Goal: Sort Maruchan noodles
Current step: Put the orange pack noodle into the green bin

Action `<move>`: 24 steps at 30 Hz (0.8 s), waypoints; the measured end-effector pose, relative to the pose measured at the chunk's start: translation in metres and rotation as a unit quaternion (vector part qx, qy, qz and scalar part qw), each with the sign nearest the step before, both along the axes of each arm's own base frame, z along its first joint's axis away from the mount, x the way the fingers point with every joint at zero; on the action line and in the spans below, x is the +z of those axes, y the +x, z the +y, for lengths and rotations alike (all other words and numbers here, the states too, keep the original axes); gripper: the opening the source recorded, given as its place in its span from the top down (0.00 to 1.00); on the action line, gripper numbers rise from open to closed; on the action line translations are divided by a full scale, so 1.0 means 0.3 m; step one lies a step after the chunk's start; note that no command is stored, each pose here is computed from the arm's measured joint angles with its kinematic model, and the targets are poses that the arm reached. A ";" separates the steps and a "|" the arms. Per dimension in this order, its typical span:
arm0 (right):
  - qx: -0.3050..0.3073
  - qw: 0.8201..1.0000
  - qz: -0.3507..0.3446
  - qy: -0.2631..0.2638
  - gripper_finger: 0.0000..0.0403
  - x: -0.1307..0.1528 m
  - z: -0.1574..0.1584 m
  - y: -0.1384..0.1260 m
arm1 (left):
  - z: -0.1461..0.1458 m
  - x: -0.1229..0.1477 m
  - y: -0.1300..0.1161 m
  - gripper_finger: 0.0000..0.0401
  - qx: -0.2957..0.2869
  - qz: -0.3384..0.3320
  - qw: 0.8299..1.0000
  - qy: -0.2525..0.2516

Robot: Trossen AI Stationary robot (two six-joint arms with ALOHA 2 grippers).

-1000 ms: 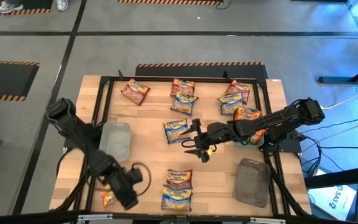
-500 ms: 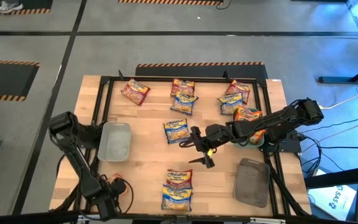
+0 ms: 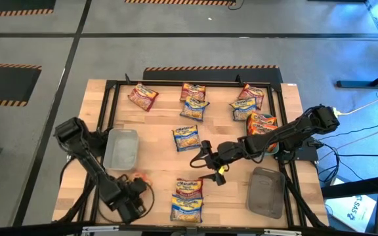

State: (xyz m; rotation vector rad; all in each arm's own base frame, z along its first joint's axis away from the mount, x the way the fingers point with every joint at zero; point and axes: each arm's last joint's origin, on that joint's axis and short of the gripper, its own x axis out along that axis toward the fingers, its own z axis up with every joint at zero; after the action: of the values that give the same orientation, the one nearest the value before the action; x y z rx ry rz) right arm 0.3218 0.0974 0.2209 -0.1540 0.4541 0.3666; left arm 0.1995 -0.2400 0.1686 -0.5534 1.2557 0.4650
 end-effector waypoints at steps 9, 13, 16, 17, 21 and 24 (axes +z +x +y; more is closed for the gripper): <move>-0.007 1.000 0.010 0.010 0.14 -0.008 0.001 0.002 | 0.097 0.087 0.104 0.44 -0.073 -0.085 0.993 0.030; -0.005 1.000 0.009 0.011 0.14 -0.016 0.003 0.008 | 0.072 0.093 0.078 0.44 -0.102 -0.061 0.993 -0.006; -0.002 1.000 0.012 0.012 0.14 -0.024 0.004 0.010 | 0.040 0.092 0.041 0.44 -0.119 -0.053 0.991 -0.011; 0.004 1.000 0.009 0.016 0.14 -0.026 0.007 0.014 | 0.027 0.092 0.028 0.44 -0.127 -0.055 0.990 -0.010; 0.037 0.999 0.007 0.034 0.14 -0.035 0.016 0.023 | -0.016 0.093 -0.024 0.44 -0.157 -0.063 0.986 -0.003; 0.041 0.998 0.018 0.044 0.13 -0.048 0.019 0.024 | -0.037 0.091 -0.050 0.44 -0.170 -0.073 0.983 0.010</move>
State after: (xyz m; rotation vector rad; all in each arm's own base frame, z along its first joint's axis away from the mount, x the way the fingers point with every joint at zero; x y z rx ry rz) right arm 0.3291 0.1030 0.2065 -0.0799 0.4677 0.4700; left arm 0.1843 -0.2510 0.1958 -0.3395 1.1737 0.1455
